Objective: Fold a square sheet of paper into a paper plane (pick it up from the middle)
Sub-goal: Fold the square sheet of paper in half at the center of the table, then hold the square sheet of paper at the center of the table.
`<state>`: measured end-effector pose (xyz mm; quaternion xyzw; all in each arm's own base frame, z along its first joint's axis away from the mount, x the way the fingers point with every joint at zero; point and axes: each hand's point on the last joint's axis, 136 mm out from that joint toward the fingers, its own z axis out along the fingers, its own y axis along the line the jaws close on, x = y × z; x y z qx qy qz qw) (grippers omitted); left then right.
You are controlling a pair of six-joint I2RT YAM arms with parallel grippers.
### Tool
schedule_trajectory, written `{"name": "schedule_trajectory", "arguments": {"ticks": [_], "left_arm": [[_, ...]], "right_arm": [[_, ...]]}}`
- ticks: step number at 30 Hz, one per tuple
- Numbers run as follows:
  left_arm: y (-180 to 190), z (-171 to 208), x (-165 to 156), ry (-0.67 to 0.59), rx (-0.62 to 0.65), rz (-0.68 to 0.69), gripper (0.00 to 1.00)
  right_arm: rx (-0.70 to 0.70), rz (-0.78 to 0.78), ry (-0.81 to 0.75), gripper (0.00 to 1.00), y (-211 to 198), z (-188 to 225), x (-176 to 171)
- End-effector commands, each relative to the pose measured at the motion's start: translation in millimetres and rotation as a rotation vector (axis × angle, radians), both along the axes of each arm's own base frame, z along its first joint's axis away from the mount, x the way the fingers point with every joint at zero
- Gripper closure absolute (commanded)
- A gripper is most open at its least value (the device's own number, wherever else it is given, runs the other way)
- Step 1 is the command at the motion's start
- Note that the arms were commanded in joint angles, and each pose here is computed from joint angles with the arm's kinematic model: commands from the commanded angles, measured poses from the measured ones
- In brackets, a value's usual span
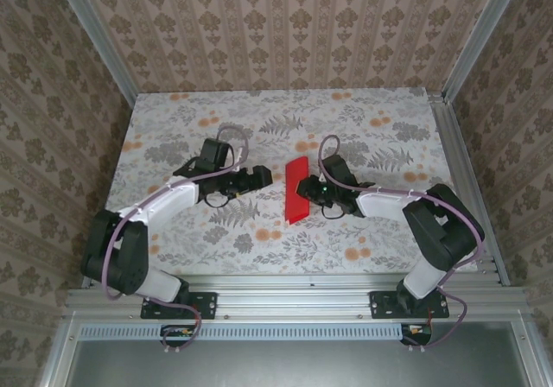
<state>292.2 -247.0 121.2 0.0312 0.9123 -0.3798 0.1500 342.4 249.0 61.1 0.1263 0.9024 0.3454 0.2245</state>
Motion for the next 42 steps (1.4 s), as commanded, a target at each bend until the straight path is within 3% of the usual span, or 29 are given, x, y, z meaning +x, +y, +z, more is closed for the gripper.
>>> {"name": "schedule_trajectory", "arguments": {"ticks": [1, 10, 16, 29, 42], "left_arm": [[-23.0, 14.5, 7.7, -0.028, -0.049, -0.025, 0.07], [-48.5, -8.1, 3.7, 0.017, -0.019, -0.057, 0.18], [-59.1, -27.1, -1.5, 0.044, 0.006, -0.060, 0.39], [-72.5, -60.5, -11.8, 0.070, 0.098, -0.086, 0.72], [-82.0, -87.8, -20.9, 0.095, 0.162, -0.133, 0.83]], "right_arm": [[0.005, 0.031, 0.017, 0.72, -1.1, -11.5, -5.0], [0.022, 0.045, 0.052, 0.72, -5.8, -32.3, -11.9], [0.028, 0.046, 0.059, 0.70, -7.9, -36.3, -12.5], [0.056, 0.051, 0.056, 0.69, -9.5, -36.5, -13.5], [0.057, 0.059, 0.060, 0.68, -9.5, -36.6, -16.2]]}}
